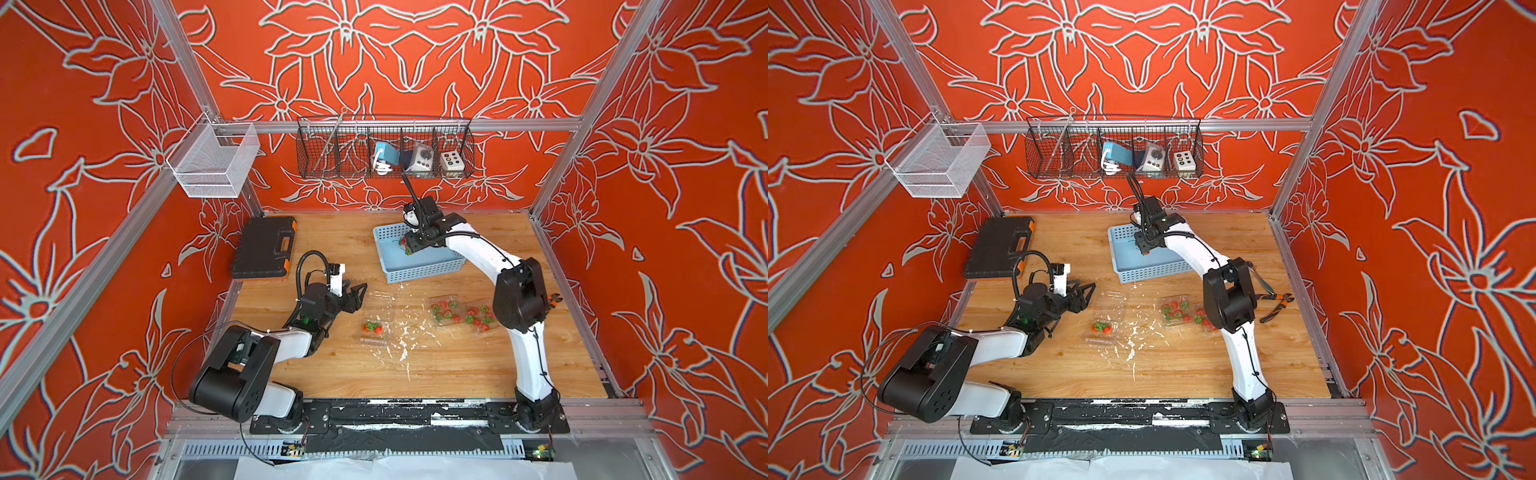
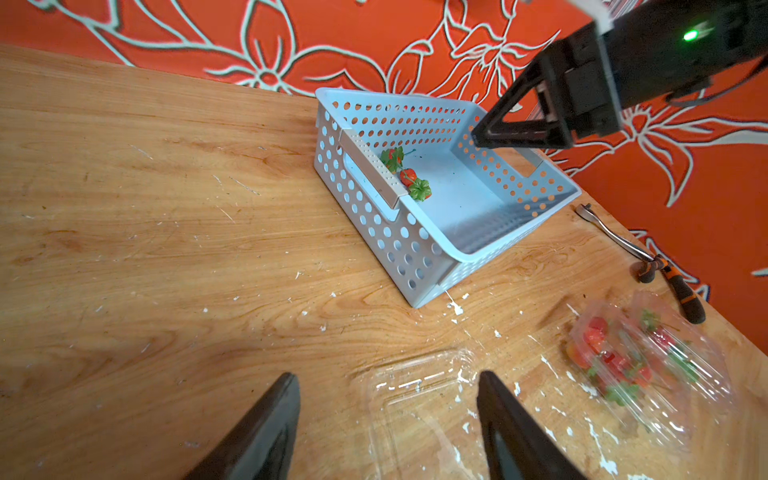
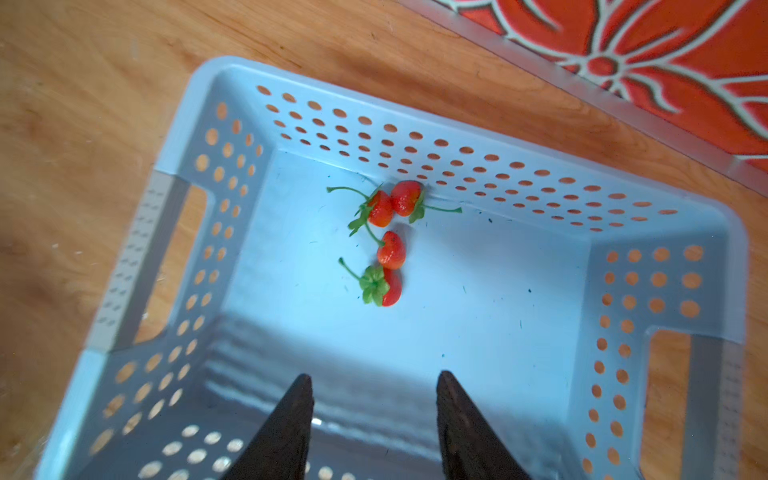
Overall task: Pack strawberries into containers
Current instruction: Pick up the strawberry from the basket.
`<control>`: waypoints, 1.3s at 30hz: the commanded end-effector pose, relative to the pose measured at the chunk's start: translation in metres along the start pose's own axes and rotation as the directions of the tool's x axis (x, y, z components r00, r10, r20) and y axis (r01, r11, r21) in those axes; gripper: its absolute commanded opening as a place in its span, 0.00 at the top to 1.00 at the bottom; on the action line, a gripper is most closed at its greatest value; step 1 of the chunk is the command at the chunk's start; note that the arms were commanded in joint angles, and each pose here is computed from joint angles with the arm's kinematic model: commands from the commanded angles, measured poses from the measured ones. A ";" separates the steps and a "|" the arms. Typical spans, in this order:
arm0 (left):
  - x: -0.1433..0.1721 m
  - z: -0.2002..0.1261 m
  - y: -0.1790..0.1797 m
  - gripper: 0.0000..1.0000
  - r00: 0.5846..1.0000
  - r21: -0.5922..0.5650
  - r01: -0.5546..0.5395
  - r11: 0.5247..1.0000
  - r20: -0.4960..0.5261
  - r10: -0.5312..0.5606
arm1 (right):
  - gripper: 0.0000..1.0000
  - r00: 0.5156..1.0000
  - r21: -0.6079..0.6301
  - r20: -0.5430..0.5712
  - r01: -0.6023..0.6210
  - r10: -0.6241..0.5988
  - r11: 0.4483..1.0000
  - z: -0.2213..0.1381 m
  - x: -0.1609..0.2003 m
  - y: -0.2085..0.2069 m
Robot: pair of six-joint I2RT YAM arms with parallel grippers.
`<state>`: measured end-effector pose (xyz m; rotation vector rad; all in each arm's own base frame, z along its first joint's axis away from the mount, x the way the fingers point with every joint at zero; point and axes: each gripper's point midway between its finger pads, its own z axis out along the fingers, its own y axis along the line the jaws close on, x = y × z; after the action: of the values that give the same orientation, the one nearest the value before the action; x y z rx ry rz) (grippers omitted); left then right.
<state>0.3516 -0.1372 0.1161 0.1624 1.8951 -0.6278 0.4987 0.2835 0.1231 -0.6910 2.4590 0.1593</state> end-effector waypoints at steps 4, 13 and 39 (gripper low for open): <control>-0.015 0.002 -0.009 0.33 0.999 0.030 -0.029 0.999 0.040 0.028 | 0.48 0.983 -0.056 -0.160 0.086 -0.094 0.995 0.035 0.025 -0.001; -0.014 0.003 -0.009 0.33 0.999 0.035 -0.029 0.999 0.037 0.028 | 0.46 0.977 -0.092 -0.180 0.101 -0.116 0.991 0.060 0.028 0.001; -0.013 0.004 -0.007 0.33 0.999 0.026 -0.033 0.999 0.033 0.032 | 0.73 0.985 -0.136 -0.128 0.099 -0.117 0.986 0.082 0.015 -0.005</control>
<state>0.3521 -0.1383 0.1175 0.1703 1.8913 -0.6302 0.5311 0.2874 0.0394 -0.8808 2.5846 0.2111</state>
